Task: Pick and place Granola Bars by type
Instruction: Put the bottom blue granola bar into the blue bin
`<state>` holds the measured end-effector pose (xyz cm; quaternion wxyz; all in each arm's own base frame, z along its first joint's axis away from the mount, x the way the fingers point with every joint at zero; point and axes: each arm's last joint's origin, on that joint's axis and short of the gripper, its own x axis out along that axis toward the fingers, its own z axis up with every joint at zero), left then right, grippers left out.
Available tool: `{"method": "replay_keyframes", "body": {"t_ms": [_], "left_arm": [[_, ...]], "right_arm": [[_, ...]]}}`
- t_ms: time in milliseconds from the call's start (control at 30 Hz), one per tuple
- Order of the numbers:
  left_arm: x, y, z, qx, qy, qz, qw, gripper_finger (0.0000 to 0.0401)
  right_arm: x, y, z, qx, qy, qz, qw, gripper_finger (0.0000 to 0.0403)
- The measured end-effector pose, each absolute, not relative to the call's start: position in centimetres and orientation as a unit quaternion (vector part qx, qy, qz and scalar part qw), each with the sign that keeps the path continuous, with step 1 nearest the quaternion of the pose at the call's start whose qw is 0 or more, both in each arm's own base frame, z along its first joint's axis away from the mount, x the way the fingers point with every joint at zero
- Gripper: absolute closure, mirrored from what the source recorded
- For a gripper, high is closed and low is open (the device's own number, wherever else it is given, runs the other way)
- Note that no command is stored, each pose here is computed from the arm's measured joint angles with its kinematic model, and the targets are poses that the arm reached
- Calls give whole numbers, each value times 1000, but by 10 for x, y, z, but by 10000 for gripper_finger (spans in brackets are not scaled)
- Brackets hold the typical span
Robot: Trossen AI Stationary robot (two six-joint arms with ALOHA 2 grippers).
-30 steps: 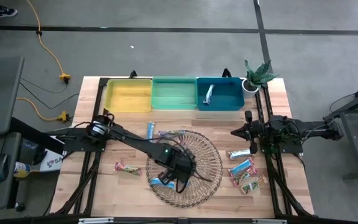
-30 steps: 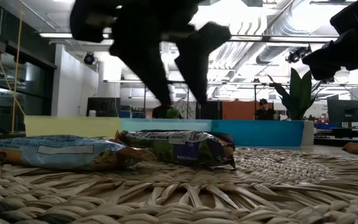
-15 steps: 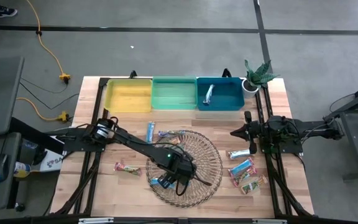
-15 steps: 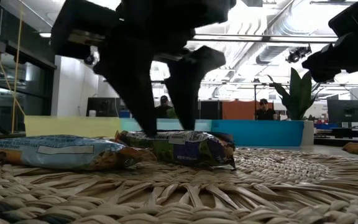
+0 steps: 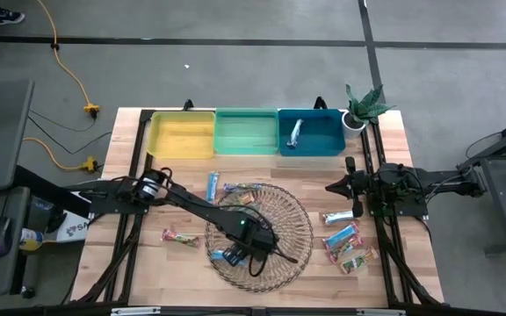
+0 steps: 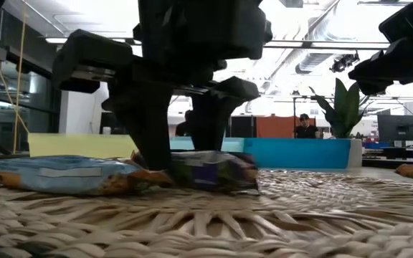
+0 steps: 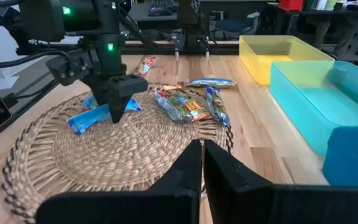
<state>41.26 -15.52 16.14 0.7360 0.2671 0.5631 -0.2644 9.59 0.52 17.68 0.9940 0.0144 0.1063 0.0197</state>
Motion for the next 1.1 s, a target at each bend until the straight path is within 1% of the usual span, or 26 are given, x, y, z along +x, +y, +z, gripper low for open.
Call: {"method": "replay_keyframes", "body": {"t_ms": [567,667,967,1100], "left_arm": [[413,-156,160,254,560,-279,738,179],[413,-156,160,253,560,-278,738,195],[416,-151,160,242,562,-276,741,272],[416,-148,160,239,564,-273,742,294]], "right_arm": [[96,5,177,14,107,20,994,402],[96,5,177,15,107,20,994,402],[96,5,177,14,107,20,994,402],[96,5,177,14,107,20,994,402]]}}
